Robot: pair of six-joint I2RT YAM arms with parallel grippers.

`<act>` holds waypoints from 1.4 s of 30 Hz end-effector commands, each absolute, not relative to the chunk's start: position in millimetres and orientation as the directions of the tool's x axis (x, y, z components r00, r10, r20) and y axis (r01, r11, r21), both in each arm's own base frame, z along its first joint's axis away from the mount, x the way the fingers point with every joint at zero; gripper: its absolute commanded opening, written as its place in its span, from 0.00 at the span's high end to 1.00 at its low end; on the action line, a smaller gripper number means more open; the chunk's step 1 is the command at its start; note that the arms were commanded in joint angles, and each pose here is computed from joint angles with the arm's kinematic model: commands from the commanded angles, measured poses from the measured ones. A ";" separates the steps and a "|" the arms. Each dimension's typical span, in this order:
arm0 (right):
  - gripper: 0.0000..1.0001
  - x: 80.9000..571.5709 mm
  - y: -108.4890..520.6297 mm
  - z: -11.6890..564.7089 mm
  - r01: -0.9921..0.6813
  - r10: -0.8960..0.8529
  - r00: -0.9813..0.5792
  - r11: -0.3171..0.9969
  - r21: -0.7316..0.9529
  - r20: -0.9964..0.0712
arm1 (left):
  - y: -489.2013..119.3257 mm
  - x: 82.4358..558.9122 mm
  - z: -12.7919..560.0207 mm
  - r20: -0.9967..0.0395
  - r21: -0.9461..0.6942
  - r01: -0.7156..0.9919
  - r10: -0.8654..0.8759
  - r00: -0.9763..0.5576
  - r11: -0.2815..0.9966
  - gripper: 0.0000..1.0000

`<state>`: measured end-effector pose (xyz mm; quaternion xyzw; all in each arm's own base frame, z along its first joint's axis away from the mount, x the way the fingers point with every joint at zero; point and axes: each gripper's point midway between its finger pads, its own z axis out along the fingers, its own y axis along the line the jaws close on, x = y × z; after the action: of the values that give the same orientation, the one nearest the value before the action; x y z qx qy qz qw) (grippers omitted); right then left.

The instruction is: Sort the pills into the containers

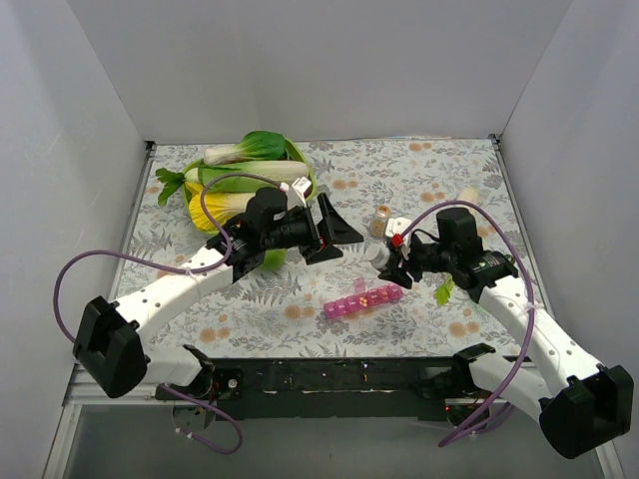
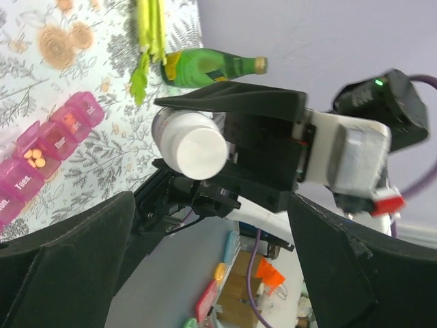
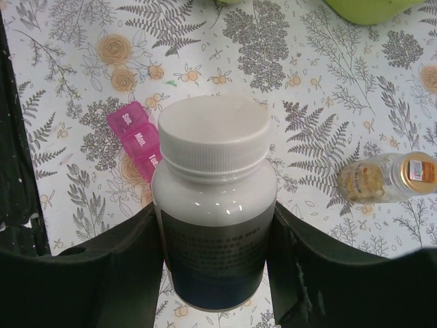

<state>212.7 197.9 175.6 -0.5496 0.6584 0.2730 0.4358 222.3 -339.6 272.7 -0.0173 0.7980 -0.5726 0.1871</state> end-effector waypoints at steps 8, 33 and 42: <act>0.99 225.0 198.5 190.5 -0.941 -0.495 0.065 0.259 -0.218 -0.867 | -383.7 226.2 255.6 -0.172 -0.881 -0.004 -0.328 -0.929 0.474 0.12; 0.99 215.9 204.7 192.8 -0.957 -0.459 0.053 0.230 -0.176 -0.887 | -401.4 221.0 253.7 -0.261 -0.852 0.115 -0.222 -0.939 0.511 0.80; 0.99 179.5 222.1 199.7 -0.998 -0.343 -0.025 0.062 0.004 -0.939 | -399.5 192.8 257.2 -0.638 -0.685 0.649 0.158 -0.753 0.331 0.94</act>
<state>203.4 201.4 173.3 -0.5508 0.6551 0.3005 0.4209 219.3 -398.3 234.3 0.0528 0.8557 -0.4800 0.1859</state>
